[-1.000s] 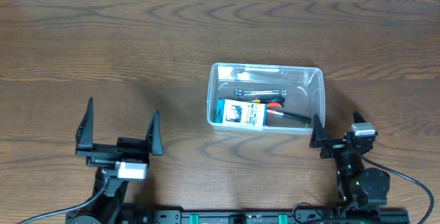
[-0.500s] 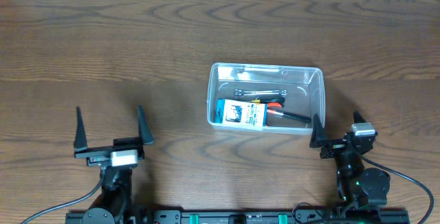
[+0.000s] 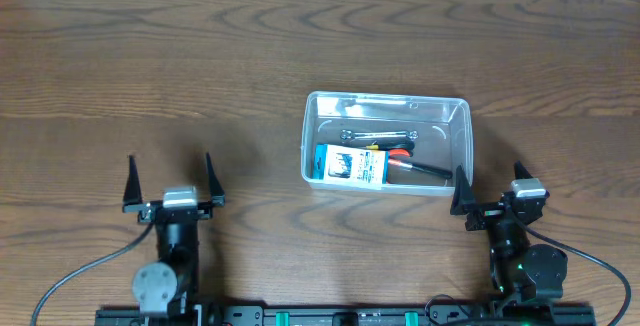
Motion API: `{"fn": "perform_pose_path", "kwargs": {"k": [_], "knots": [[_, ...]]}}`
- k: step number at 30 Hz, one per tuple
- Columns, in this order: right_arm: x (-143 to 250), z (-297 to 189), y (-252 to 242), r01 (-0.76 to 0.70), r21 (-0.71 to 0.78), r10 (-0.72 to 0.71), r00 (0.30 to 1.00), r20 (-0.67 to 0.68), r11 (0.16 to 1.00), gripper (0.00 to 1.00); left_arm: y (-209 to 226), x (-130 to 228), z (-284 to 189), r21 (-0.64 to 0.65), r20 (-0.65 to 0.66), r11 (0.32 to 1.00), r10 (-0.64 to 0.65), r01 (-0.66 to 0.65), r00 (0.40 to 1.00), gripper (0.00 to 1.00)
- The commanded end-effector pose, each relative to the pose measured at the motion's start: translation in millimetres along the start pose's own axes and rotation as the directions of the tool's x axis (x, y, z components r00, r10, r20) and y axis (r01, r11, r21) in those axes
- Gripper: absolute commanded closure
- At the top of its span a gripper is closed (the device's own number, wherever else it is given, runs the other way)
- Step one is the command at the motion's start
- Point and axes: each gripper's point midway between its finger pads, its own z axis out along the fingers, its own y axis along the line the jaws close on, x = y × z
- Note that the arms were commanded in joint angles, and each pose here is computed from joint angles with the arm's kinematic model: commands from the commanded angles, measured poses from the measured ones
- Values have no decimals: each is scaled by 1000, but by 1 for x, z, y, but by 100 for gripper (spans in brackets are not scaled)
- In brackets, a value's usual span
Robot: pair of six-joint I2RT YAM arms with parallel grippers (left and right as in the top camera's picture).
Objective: Pack container
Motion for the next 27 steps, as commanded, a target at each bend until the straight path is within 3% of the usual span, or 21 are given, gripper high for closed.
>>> {"fn": "perform_pose_path", "kwargs": {"k": [1,12,27], "knots": [[1,0,-3,7,9,-7,1000,0,1000,1,-1,19,-1,-6,-73,997,-73,73,995,2],[1,0,-3,7,9,-7,1000,0,1000,1,-16,76,-13,39,-310,996,-69,85,948,2],[1,0,-3,7,9,-7,1000,1,1000,1,-16,76,-13,39,-309,996,-68,84,949,2]]}}
